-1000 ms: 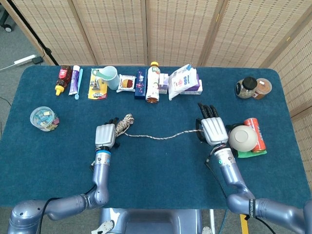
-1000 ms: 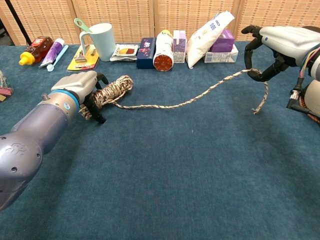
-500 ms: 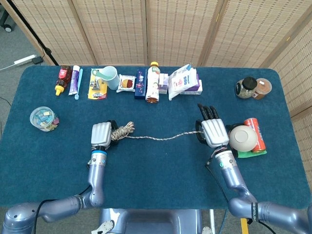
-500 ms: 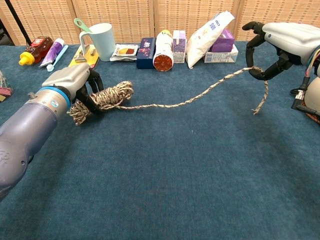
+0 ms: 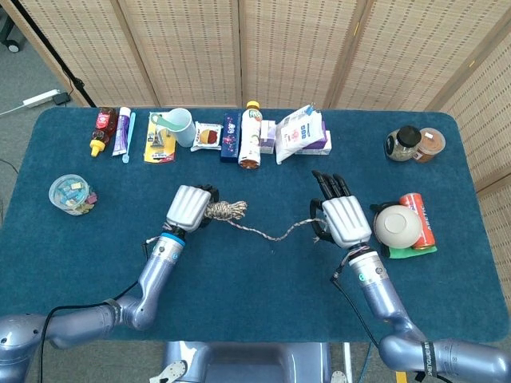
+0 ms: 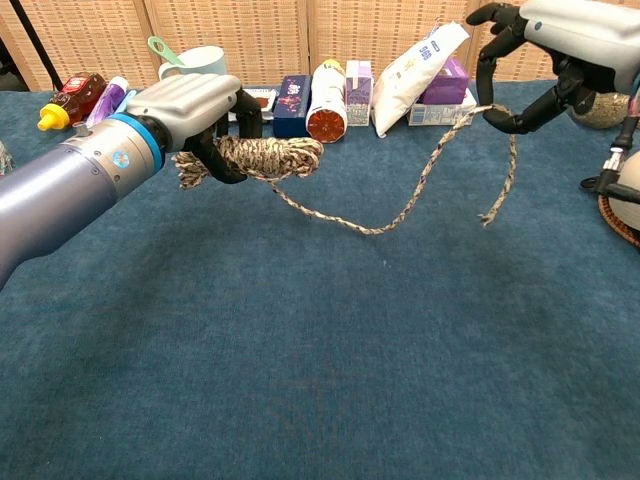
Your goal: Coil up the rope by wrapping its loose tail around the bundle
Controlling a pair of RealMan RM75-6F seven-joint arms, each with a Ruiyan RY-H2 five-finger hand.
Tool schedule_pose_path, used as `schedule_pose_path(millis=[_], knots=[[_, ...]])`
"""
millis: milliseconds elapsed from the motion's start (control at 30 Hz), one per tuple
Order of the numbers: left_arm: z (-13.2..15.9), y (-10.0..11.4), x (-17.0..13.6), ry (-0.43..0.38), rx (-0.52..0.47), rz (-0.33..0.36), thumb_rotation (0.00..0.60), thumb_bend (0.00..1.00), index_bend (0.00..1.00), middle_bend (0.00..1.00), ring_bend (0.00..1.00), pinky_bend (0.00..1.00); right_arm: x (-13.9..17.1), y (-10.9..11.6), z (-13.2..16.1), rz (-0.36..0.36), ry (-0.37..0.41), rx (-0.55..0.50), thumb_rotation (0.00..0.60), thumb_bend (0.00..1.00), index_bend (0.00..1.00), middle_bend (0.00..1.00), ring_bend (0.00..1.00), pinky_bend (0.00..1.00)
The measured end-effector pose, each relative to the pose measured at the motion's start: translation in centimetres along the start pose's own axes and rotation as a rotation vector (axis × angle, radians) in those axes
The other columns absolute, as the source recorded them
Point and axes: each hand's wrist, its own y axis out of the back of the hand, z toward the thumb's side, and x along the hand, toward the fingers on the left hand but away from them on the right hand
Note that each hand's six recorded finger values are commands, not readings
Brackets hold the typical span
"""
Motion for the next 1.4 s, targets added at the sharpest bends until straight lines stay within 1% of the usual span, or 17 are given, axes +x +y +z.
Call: schedule_pose_path(millis=[100,167,300,400,500,633,733,867,1000,1233,1300,1400], knots=[[2.0,0.1,0.6,-0.070,0.078,-0.004,0.600,0.55,0.51,0.48,0.51,0.70,0.3,1.2,1.3,-0.008,0.027,-0.023,0.600,0.56,0.70,0.00,0.00,0.00],[3.2,0.0,0.9,-0.113,0.113,-0.007,0.600,0.55,0.52,0.48,0.52,0.70,0.6,2.3,2.4,-0.015,0.049,-0.044,0.600,0.56,0.71,0.00,0.00,0.00],[4.8,-0.3,1.2,-0.164,0.129,-0.007,0.600,0.56,0.52,0.49,0.52,0.70,1.3,4.3,4.4,-0.023,0.085,-0.068,0.600,0.57,0.71,0.00,0.00,0.00],[5.9,-0.5,1.4,-0.198,0.152,0.005,0.600,0.56,0.53,0.49,0.52,0.70,1.5,5.8,5.3,-0.041,0.101,-0.042,0.600,0.57,0.71,0.00,0.00,0.00],[6.6,-0.7,1.7,-0.215,0.175,0.012,0.600,0.56,0.53,0.49,0.52,0.70,1.4,6.8,6.0,-0.055,0.103,-0.028,0.600,0.57,0.71,0.00,0.00,0.00],[7.7,-1.2,2.0,-0.229,0.177,0.011,0.600,0.58,0.53,0.49,0.52,0.70,1.0,7.8,6.9,-0.061,0.101,-0.048,0.600,0.57,0.71,0.00,0.00,0.00],[8.9,-1.0,2.4,-0.246,0.170,0.014,0.600,0.60,0.53,0.49,0.52,0.70,0.9,8.1,7.6,-0.046,0.099,-0.079,0.600,0.57,0.71,0.00,0.00,0.00],[10.3,-0.9,2.9,-0.264,0.196,0.019,0.600,0.60,0.53,0.49,0.52,0.70,0.5,8.7,8.6,-0.023,0.097,-0.125,0.600,0.58,0.72,0.00,0.00,0.00],[11.4,-1.3,3.2,-0.275,0.233,0.018,0.600,0.60,0.53,0.49,0.52,0.70,-0.3,9.7,9.7,-0.027,0.098,-0.164,0.600,0.58,0.72,0.00,0.00,0.00],[13.1,-1.5,3.9,-0.276,0.226,0.019,0.600,0.60,0.53,0.49,0.52,0.70,-1.2,11.4,11.7,-0.017,0.085,-0.242,0.600,0.58,0.72,0.00,0.00,0.00],[13.8,-1.9,3.9,-0.285,0.230,0.013,0.600,0.60,0.53,0.49,0.52,0.70,-1.7,12.1,12.4,-0.017,0.078,-0.262,0.600,0.58,0.72,0.00,0.00,0.00],[14.0,-2.4,3.5,-0.300,0.232,0.006,0.600,0.60,0.53,0.49,0.52,0.70,-2.6,13.0,13.2,-0.022,0.060,-0.283,0.600,0.58,0.72,0.00,0.00,0.00]])
